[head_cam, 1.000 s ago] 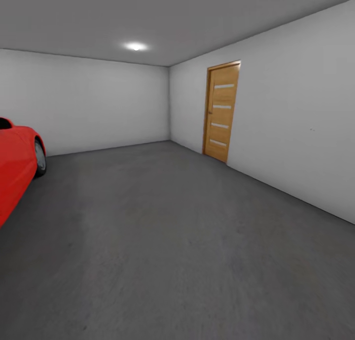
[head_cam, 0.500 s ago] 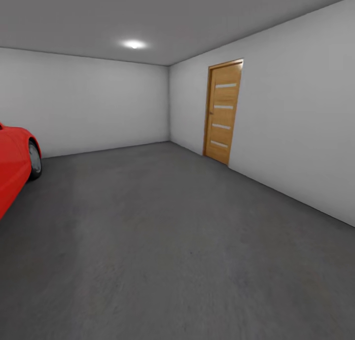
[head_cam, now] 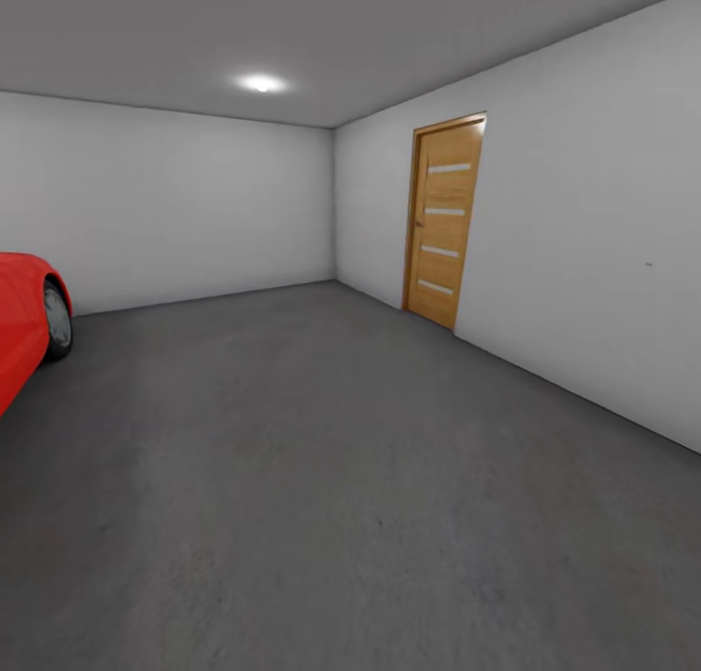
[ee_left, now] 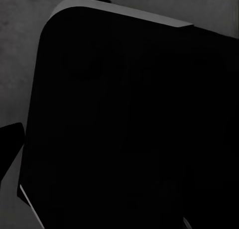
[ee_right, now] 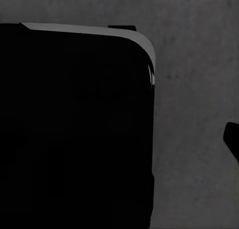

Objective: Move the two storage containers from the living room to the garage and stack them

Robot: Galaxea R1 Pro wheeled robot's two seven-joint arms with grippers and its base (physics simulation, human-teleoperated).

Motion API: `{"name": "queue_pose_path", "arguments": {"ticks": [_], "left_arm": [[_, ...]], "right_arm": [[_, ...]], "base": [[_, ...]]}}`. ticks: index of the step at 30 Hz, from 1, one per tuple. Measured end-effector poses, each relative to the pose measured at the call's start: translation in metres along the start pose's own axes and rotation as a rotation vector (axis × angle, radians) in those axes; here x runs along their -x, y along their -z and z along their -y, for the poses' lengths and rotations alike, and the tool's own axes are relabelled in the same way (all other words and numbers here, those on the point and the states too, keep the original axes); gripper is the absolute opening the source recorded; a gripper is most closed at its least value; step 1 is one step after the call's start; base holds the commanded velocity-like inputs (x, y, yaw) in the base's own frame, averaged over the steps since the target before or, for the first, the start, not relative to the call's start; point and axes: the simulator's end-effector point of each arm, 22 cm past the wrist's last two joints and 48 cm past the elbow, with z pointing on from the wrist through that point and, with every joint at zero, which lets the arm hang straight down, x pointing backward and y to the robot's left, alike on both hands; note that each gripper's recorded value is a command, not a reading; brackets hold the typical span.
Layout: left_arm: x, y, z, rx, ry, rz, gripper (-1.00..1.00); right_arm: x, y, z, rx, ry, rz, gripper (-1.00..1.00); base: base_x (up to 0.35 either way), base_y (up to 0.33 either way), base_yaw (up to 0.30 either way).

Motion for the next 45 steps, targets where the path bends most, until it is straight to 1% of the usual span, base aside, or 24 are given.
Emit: {"name": "queue_pose_path", "arguments": {"ticks": [45], "left_arm": [[-0.0003,0.0000,0.0012,-0.002,-0.005,0.000,1.00]], "right_arm": [[0.0000,0.0000,-0.0004,0.000,-0.003,0.000,1.00]], "base": [[0.323,0.000,0.000]]}}
